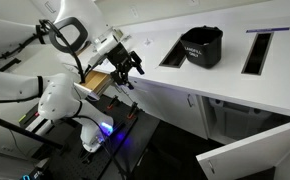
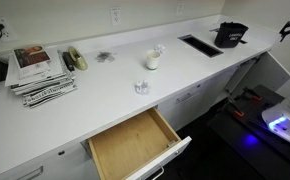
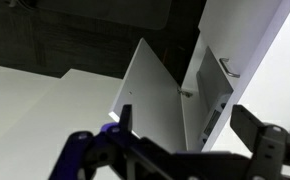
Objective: Close the bottom cabinet door
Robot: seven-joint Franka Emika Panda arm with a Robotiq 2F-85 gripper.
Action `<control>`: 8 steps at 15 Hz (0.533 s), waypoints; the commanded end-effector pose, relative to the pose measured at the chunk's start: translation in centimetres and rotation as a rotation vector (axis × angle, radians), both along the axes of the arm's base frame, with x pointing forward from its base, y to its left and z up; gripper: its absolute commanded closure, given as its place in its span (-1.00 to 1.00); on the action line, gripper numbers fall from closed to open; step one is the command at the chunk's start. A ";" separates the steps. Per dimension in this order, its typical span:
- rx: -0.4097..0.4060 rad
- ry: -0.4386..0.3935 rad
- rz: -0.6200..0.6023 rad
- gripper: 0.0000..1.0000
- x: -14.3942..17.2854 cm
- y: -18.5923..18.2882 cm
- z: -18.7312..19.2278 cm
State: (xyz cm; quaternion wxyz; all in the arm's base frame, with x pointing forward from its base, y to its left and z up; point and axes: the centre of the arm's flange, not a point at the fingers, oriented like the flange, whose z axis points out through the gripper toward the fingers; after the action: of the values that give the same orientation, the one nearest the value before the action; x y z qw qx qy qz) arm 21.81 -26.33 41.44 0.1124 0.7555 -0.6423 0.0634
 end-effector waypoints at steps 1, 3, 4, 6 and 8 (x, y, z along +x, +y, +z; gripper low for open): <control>-0.082 -0.047 -0.135 -1.00 0.5 -4.9 -0.6; -0.095 -0.072 -0.250 -1.00 -0.2 -8.8 -0.9; -0.096 -0.086 -0.304 -1.00 -0.6 -10.5 -1.3; -0.091 -0.100 -0.414 -1.00 -1.8 -14.4 -2.4; -0.089 -0.110 -0.524 -1.00 -3.2 -18.5 -3.8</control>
State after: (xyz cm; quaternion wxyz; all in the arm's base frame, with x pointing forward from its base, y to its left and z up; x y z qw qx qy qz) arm 18.27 -38.14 39.63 0.1219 0.6119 -0.7739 0.1089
